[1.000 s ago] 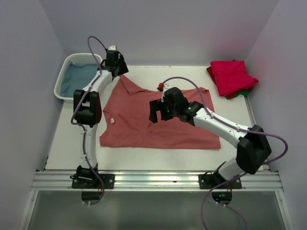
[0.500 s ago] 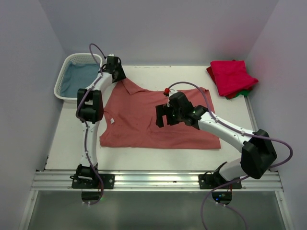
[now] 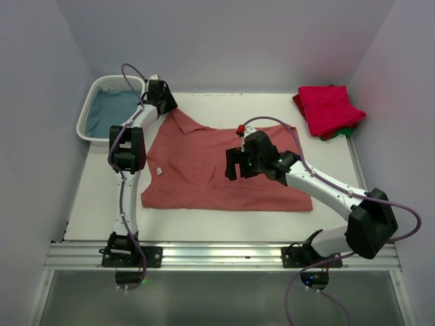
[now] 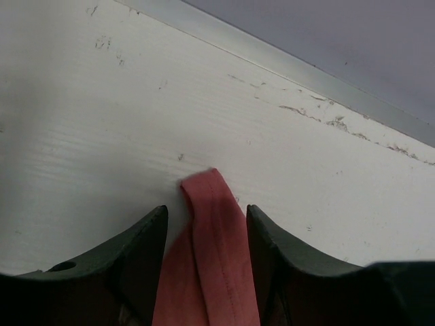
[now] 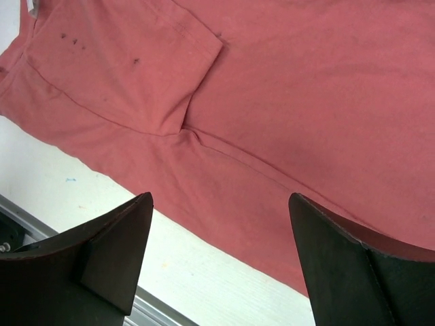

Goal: Fold and stack the t-shirts
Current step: Fold the tshirt

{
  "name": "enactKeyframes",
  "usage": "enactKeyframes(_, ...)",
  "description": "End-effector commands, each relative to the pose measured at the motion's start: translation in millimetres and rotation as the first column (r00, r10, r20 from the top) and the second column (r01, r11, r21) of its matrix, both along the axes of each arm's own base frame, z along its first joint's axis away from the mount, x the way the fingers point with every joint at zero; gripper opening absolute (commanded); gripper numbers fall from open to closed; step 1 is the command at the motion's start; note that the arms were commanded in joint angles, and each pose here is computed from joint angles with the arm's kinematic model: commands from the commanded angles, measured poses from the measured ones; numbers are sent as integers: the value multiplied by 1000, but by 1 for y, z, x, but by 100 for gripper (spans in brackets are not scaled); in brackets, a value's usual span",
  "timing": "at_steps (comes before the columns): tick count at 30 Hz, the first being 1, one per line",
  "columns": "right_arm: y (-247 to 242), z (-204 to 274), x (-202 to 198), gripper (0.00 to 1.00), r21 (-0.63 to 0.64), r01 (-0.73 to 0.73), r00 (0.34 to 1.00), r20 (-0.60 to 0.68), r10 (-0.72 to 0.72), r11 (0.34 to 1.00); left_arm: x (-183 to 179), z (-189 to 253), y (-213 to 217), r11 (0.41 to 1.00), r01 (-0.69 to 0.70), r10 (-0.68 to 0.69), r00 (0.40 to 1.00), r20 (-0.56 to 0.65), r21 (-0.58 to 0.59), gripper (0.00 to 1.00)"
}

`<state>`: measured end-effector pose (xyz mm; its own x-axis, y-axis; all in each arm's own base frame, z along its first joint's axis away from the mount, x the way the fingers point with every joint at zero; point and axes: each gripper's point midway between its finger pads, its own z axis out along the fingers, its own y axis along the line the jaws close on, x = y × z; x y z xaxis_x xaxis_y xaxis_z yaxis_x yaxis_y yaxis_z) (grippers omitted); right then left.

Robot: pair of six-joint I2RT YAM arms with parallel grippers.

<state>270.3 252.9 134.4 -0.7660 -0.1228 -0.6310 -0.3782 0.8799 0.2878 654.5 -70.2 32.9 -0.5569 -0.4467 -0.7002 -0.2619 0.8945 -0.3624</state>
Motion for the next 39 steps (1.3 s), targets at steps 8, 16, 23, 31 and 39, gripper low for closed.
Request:
enactKeyframes(8,-8,8,1,52,13,31,999,13,-31,999,-2,-38,-6,995,3,-7,999,-45,-100,32)
enactKeyframes(16,-15,5,8,0,-4,66,998,19,-66,998,-2,-9,0,998,7,-6,1000,6,-65,0)
enactKeyframes(23,-18,6,12,0,-11,84,996,29,-84,996,4,64,0,998,19,-11,993,119,-62,0)
enactKeyframes(31,-18,2,18,0,-19,84,996,32,-83,996,-4,108,8,1000,2,1,989,151,-24,0)
enactKeyframes(39,-8,-7,26,0,-9,73,997,4,-73,997,-14,124,10,1000,5,-4,990,139,-5,1)
